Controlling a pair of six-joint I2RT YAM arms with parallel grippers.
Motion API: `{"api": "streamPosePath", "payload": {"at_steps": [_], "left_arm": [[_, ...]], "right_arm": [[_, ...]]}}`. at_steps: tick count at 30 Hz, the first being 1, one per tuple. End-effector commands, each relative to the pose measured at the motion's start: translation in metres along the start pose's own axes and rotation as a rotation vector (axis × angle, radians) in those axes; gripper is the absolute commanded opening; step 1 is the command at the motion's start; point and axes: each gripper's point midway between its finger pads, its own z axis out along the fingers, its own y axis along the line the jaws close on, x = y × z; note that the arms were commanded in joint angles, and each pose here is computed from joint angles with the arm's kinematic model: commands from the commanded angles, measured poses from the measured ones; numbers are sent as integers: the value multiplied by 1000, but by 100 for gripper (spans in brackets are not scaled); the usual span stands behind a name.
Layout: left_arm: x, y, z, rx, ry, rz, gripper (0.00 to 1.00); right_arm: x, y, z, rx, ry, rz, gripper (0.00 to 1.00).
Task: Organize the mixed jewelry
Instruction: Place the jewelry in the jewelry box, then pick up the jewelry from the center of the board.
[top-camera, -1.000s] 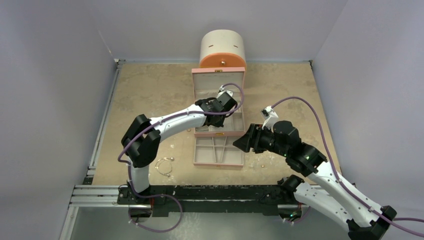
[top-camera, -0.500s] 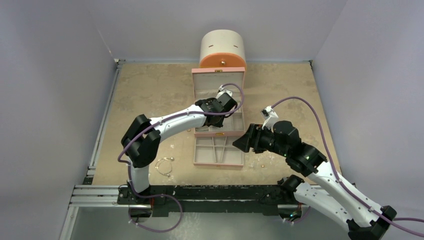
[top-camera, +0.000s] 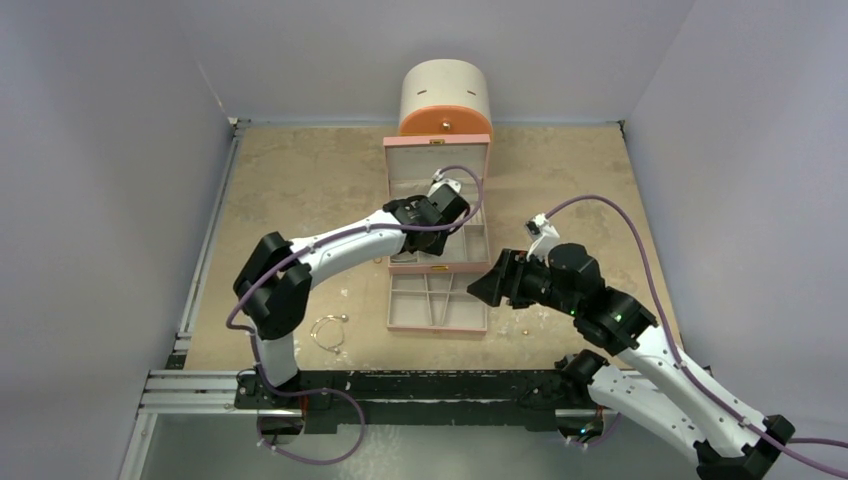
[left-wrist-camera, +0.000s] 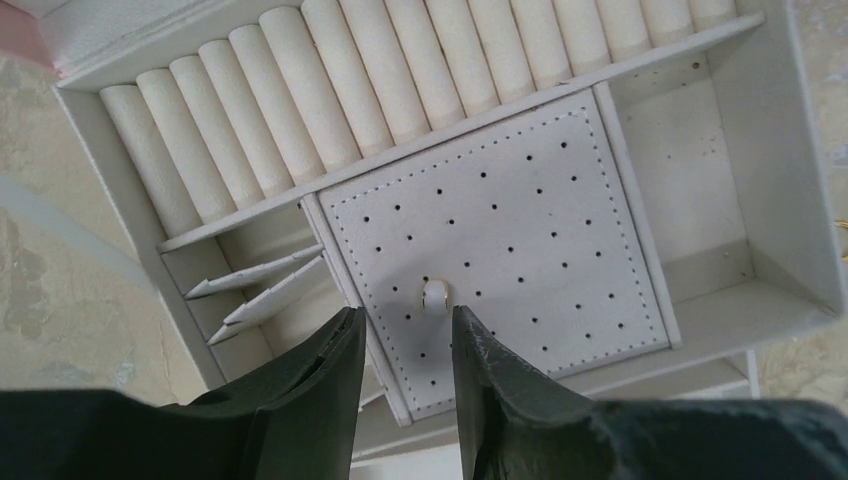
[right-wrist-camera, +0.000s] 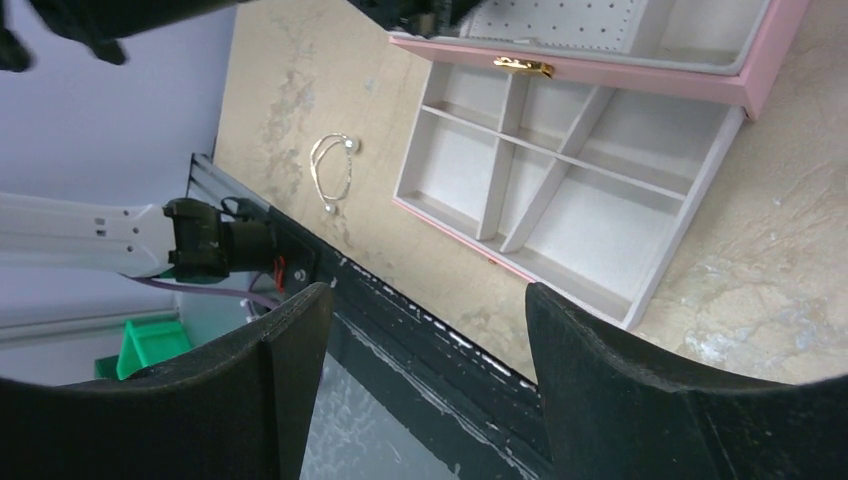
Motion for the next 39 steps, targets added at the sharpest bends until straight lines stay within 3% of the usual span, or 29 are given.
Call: {"api": "streamPosePath", "payload": {"at_steps": [1,16,27,39], "left_arm": [[-28,-1,-37,75,-99,-58,37],[-42,32,-114,135,-262,-129,43],[-28,68,-164,150,-353,-142,46],[-2,69,-151,170,-345,-107,47]], "right_arm": [[4,-12,-3,63,11,-4,73],[29,-111,-9,570,34,96,63],[65,-154,-16,799,71,264,48],[84,-180,-19,937,38,387,39]]}}
